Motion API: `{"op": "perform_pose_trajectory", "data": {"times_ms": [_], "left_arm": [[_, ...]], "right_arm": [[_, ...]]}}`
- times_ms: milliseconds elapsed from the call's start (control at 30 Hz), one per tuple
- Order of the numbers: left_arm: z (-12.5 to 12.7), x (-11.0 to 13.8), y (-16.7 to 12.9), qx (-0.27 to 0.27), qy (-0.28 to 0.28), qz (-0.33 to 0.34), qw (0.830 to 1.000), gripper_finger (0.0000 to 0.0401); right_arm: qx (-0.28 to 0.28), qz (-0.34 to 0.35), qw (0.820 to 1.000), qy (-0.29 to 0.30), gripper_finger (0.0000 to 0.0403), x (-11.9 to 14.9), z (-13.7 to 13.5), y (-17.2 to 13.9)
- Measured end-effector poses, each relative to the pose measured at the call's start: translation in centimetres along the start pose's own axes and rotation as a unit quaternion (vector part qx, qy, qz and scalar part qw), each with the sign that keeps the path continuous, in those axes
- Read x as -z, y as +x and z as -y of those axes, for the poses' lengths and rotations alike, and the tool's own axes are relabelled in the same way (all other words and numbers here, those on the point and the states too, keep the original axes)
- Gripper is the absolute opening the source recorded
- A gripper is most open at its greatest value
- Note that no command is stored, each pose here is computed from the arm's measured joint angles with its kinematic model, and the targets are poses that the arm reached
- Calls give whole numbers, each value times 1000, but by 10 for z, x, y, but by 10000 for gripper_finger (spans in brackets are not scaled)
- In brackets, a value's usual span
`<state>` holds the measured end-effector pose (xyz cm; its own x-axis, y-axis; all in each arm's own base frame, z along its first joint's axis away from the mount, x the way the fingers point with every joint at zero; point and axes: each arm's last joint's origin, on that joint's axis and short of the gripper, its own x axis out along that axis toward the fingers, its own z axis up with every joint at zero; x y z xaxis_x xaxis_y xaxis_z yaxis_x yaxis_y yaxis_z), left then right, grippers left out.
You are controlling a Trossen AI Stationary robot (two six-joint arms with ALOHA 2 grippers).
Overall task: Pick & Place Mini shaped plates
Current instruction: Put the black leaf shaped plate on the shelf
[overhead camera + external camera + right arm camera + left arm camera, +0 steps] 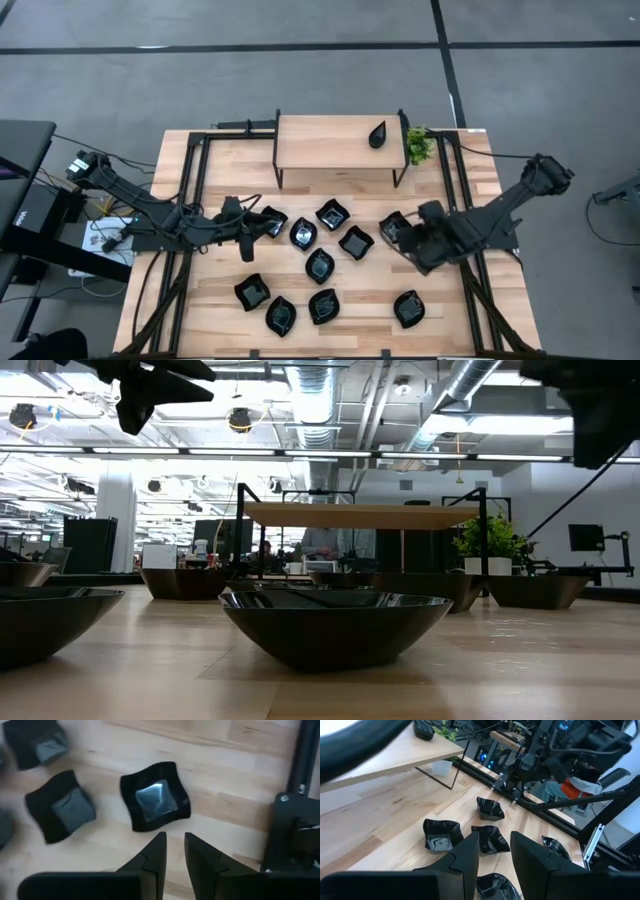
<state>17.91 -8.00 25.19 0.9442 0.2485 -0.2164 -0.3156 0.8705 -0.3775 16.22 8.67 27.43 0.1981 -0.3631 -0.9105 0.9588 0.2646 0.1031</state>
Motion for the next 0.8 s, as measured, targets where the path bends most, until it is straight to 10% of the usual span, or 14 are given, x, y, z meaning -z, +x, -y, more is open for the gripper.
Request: {"op": "perform_pose_trajectory", "data": {"times_ms": [233, 400, 800], "left_arm": [[0, 0, 0, 2, 0, -1, 1000, 113], [1, 1, 0, 18, 0, -13, 1000, 113], [1, 1, 0, 19, 4, -15, 1000, 113]], "right_arm": [[-82, -41, 995, -35, 63, -4, -24, 5], [-209, -99, 958, -171, 63, 17, -59, 5], [-109, -259, 949, -140, 64, 67, -39, -2]]}}
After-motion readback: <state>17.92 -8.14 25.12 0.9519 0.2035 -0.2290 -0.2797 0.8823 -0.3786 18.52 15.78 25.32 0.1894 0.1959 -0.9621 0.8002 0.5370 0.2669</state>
